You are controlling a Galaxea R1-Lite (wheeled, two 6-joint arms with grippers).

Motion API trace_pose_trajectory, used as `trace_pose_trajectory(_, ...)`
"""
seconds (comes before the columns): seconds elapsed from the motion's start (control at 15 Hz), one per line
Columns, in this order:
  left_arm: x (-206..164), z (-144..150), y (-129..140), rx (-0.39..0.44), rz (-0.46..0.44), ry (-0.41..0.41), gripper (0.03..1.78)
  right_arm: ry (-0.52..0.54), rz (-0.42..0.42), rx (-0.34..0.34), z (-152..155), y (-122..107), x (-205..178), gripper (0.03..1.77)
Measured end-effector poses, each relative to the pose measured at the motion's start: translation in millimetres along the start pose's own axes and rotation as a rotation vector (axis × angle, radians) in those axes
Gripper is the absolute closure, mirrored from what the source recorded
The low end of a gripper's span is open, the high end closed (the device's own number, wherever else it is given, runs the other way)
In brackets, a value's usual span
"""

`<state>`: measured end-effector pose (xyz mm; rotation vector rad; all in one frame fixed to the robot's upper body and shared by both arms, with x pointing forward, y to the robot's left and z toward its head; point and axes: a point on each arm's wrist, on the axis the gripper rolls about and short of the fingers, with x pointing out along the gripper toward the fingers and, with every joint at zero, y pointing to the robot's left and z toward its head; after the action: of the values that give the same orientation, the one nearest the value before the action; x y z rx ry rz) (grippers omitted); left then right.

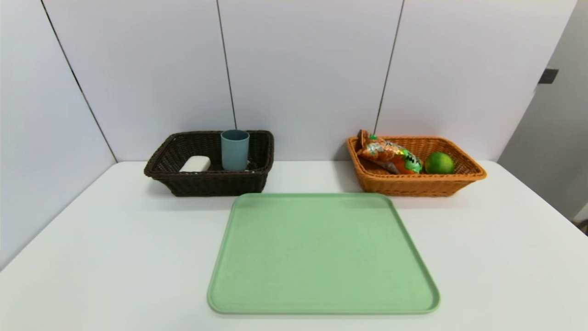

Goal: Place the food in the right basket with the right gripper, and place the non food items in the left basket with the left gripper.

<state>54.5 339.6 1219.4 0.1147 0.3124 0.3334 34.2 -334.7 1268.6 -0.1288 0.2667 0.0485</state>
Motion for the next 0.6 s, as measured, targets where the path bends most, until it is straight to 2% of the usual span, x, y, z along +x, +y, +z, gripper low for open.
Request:
trace_pose_trajectory(0.13,-4,-9,0,0.051,-0.038,-0.011,0.12,-0.004,-0.006,0.005,-4,0,0,0.11)
trace_pose_trajectory(0.27,-7,-15,-1,0.064,-0.121,-0.036,0.12,-0.021,-0.006,0.0,-9,1,-2,0.11)
trace_pose_trajectory(0.47,-8,-19,-1,0.047,-0.13,-0.075,0.12,-0.054,-0.008,-0.019,-28,3,-4,0.11)
trace_pose_trajectory(0.6,-7,-19,-2,0.037,-0.127,-0.105,0.12,-0.073,-0.044,-0.012,-35,3,-3,0.11)
